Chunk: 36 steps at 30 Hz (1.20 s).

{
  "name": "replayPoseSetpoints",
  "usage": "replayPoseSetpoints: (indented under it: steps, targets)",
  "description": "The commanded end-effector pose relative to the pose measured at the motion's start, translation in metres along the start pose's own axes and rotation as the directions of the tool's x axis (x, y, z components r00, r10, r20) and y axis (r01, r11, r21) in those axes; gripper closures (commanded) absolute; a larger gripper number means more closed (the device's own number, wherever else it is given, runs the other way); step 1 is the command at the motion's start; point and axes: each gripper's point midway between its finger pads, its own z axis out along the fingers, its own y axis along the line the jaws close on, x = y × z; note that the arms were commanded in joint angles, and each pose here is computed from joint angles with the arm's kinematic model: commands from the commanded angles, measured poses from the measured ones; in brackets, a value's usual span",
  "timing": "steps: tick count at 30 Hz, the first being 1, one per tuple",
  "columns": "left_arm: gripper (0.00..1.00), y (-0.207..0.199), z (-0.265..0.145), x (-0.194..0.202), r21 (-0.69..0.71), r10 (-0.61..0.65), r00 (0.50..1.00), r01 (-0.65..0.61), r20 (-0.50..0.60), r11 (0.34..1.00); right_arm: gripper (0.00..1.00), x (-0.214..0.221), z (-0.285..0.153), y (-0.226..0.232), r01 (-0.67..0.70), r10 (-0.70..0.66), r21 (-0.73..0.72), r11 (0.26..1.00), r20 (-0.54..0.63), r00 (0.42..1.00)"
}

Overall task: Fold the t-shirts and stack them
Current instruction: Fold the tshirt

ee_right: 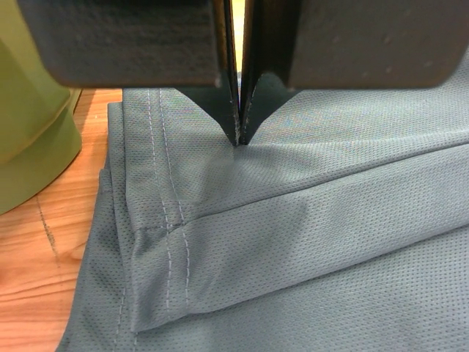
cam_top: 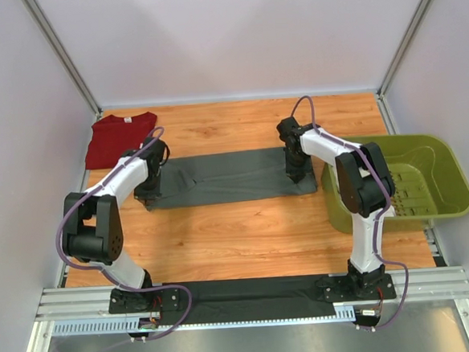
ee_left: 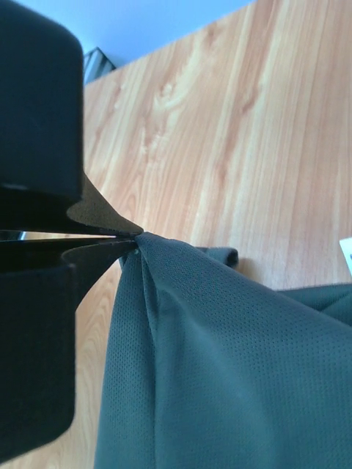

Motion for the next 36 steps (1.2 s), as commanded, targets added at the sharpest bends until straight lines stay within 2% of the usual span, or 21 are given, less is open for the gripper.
replayPoseSetpoints:
  steps: [1, 3, 6, 9, 10, 13, 15, 19, 20, 23, 24, 26, 28, 30, 33, 34, 36]
  targets:
    - [1.00, 0.026, -0.020, -0.007, -0.077, 0.054, 0.998, -0.052, 0.018, 0.996, 1.00, -0.004, 0.010, -0.011, -0.007, 0.007, 0.045, 0.999, 0.002, 1.000]
    - [1.00, 0.031, -0.023, -0.006, -0.096, 0.043, 0.999, -0.040, 0.022, 0.995, 1.00, -0.004, 0.011, -0.012, -0.009, 0.009, 0.046, 0.999, 0.001, 1.000]
    - [1.00, 0.022, -0.025, 0.000, -0.043, 0.005, 1.000, -0.004, 0.020, 0.999, 1.00, -0.005, 0.010, -0.011, -0.009, 0.009, 0.046, 0.999, 0.004, 1.000]
    - [0.90, 0.019, -0.025, 0.008, -0.032, -0.026, 1.000, 0.027, 0.010, 0.999, 1.00, -0.005, 0.010, -0.010, -0.010, 0.010, 0.039, 0.999, 0.004, 1.000]
    - [0.80, 0.020, -0.026, 0.008, -0.039, -0.046, 0.999, 0.047, 0.012, 0.998, 1.00, -0.006, 0.010, -0.010, -0.010, 0.010, 0.038, 0.999, 0.006, 1.000]
    - [0.67, 0.009, -0.027, 0.011, 0.008, -0.097, 0.995, 0.097, -0.025, 0.995, 1.00, -0.005, 0.011, -0.009, -0.010, 0.010, 0.033, 0.999, -0.001, 1.000]
    - [0.65, 0.003, -0.024, 0.018, 0.021, -0.116, 0.991, 0.117, -0.067, 0.993, 1.00, -0.006, 0.011, -0.008, -0.013, 0.013, 0.030, 0.999, -0.001, 1.000]
    - [0.65, -0.016, -0.031, 0.026, 0.083, -0.250, 0.961, 0.260, -0.120, 0.962, 1.00, -0.008, 0.009, -0.006, -0.012, 0.012, 0.024, 1.000, 0.001, 1.000]
    - [0.64, -0.018, -0.037, 0.024, 0.085, -0.353, 0.929, 0.362, -0.110, 0.928, 1.00, -0.009, 0.008, -0.006, -0.014, 0.014, 0.024, 1.000, 0.005, 1.000]
    - [0.55, -0.025, -0.047, 0.030, 0.115, -0.526, 0.844, 0.535, -0.101, 0.837, 1.00, -0.011, 0.007, -0.004, -0.025, 0.024, 0.014, 1.000, 0.008, 1.000]
    - [0.52, -0.030, -0.047, 0.024, 0.131, -0.643, 0.760, 0.649, -0.092, 0.749, 1.00, -0.010, 0.007, -0.002, -0.023, 0.023, 0.005, 1.000, 0.003, 1.000]
    - [0.49, -0.044, -0.042, 0.026, 0.195, -0.764, 0.633, 0.771, -0.126, 0.607, 1.00, -0.010, 0.008, 0.000, -0.024, 0.024, 0.001, 1.000, -0.004, 1.000]
    - [0.48, -0.048, -0.037, 0.033, 0.200, -0.806, 0.569, 0.819, -0.161, 0.538, 1.00, -0.010, 0.008, 0.000, -0.024, 0.024, 0.000, 1.000, -0.005, 1.000]
    - [0.48, -0.045, -0.026, 0.043, 0.168, -0.817, 0.553, 0.831, -0.164, 0.529, 1.00, -0.010, 0.008, -0.001, -0.019, 0.019, 0.002, 1.000, -0.002, 1.000]
    - [0.49, -0.034, -0.016, 0.040, 0.158, -0.818, 0.563, 0.824, -0.116, 0.545, 1.00, -0.010, 0.007, 0.000, -0.018, 0.018, -0.006, 1.000, -0.001, 1.000]
    - [0.50, -0.028, -0.014, 0.037, 0.156, -0.804, 0.590, 0.803, -0.078, 0.575, 1.00, -0.009, 0.008, 0.000, -0.018, 0.018, -0.006, 1.000, -0.004, 1.000]
    - [0.50, -0.022, -0.011, 0.027, 0.170, -0.800, 0.599, 0.791, -0.022, 0.588, 1.00, -0.008, 0.009, 0.000, -0.018, 0.018, -0.005, 1.000, -0.007, 1.000]
